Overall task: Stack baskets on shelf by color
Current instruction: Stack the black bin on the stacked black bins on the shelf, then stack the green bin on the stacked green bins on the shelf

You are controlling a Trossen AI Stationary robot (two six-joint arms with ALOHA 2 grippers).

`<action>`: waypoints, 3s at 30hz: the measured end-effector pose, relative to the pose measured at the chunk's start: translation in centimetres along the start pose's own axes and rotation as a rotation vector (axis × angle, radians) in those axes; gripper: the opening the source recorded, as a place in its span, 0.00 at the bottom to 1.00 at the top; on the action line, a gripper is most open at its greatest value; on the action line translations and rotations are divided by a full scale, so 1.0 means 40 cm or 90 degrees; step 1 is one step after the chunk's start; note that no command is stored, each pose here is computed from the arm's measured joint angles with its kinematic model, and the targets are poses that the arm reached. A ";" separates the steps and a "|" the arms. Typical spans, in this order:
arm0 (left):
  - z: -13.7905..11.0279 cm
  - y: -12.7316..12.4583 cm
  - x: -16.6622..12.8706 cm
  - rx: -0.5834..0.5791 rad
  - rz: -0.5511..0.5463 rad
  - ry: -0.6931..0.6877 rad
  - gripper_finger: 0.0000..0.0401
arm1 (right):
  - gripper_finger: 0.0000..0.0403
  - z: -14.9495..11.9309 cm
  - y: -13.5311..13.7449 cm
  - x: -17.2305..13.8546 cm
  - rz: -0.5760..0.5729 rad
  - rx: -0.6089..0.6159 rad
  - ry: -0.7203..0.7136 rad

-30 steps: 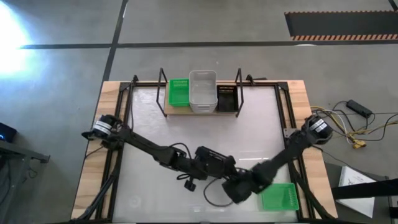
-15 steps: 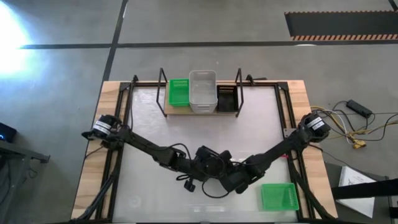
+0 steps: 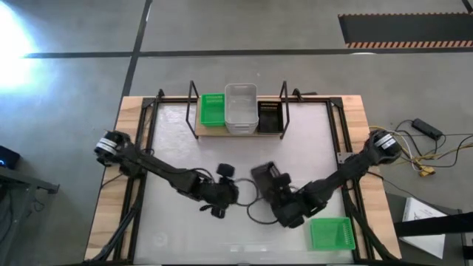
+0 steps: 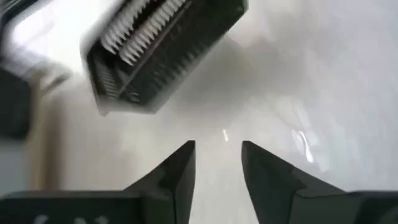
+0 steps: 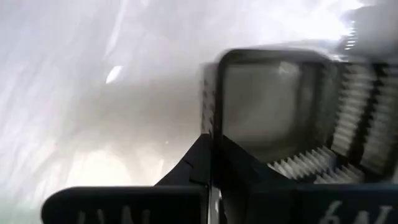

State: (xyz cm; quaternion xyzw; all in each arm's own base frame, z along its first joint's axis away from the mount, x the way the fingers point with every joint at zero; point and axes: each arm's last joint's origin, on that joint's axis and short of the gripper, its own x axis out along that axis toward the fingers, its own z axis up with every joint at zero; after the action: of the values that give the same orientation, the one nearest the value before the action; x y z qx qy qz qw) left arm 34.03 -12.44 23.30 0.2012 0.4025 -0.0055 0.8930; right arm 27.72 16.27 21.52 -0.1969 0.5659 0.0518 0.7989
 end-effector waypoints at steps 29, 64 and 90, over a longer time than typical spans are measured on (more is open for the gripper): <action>-0.130 -0.124 -0.027 -0.276 0.080 -0.315 0.31 | 0.02 -0.191 -0.666 -0.098 -0.128 0.339 -0.099; -0.134 -0.125 -0.025 -0.269 0.082 -0.310 0.31 | 0.32 -0.110 -0.734 -0.042 -0.049 0.293 0.108; -0.134 -0.125 -0.025 -0.270 0.082 -0.311 0.31 | 0.02 -0.179 -0.639 -0.025 -0.170 0.404 -0.045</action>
State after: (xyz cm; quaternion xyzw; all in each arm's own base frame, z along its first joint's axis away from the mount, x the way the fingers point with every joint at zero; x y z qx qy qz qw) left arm 28.65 -15.22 19.03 0.0286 0.1554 0.0868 0.9836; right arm 28.86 -9.69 26.98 -0.0086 0.4952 -0.2251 0.8391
